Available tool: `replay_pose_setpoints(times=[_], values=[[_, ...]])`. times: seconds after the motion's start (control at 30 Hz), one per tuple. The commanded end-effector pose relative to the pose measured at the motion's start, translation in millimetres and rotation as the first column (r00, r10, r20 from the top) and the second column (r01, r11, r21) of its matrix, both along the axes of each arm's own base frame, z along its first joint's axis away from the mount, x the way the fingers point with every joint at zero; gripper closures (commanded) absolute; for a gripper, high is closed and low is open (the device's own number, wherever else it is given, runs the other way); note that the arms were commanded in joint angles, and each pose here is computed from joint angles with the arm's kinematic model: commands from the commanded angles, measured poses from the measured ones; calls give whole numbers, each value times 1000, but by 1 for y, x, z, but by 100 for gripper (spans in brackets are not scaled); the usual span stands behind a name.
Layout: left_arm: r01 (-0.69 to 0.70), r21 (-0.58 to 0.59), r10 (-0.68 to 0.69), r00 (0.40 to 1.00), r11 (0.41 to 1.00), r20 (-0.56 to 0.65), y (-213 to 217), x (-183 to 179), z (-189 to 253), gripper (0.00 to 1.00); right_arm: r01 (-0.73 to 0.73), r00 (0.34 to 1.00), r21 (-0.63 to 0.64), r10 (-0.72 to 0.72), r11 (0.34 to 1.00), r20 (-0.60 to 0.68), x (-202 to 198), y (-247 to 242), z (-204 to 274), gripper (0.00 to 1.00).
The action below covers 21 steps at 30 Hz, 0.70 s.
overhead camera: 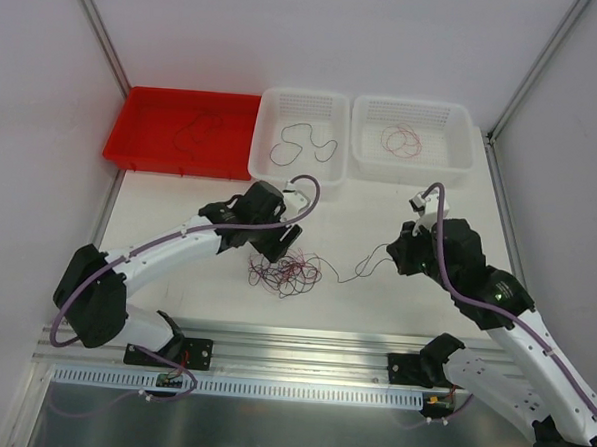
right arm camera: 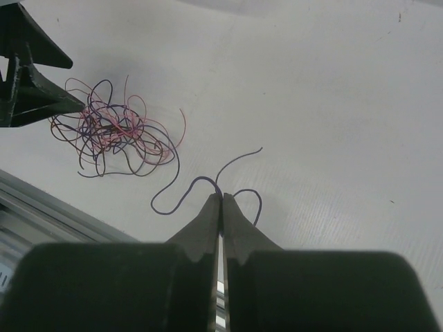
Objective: Untangle the cables
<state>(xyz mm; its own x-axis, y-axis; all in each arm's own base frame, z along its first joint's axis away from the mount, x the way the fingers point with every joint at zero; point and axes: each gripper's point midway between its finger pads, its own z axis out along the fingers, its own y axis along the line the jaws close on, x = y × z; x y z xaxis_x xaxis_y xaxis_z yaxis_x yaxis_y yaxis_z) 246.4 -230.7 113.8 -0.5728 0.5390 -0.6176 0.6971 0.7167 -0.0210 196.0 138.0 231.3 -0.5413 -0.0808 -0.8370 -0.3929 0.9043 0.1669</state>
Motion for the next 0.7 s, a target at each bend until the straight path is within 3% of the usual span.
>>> replay_pose_setpoints(times=[0.0, 0.27, 0.5, 0.67], values=[[84, 44, -88, 993, 995, 83, -10, 18, 9, 39, -8, 1000, 58, 8, 998, 8, 5, 11, 4, 99], [110, 56, -112, 993, 992, 38, -19, 19, -7, 60, -3, 1000, 52, 3, 999, 6, 7, 11, 0, 99], [101, 28, -102, 993, 995, 60, -21, 20, 5, 100, 39, 999, 18, -39, 999, -1, 10, 3, -11, 99], [-26, 16, 22, 982, 1000, 189, -3, 36, 43, 100, 173, 985, -67, -174, 983, -19, 19, -23, -28, 99]])
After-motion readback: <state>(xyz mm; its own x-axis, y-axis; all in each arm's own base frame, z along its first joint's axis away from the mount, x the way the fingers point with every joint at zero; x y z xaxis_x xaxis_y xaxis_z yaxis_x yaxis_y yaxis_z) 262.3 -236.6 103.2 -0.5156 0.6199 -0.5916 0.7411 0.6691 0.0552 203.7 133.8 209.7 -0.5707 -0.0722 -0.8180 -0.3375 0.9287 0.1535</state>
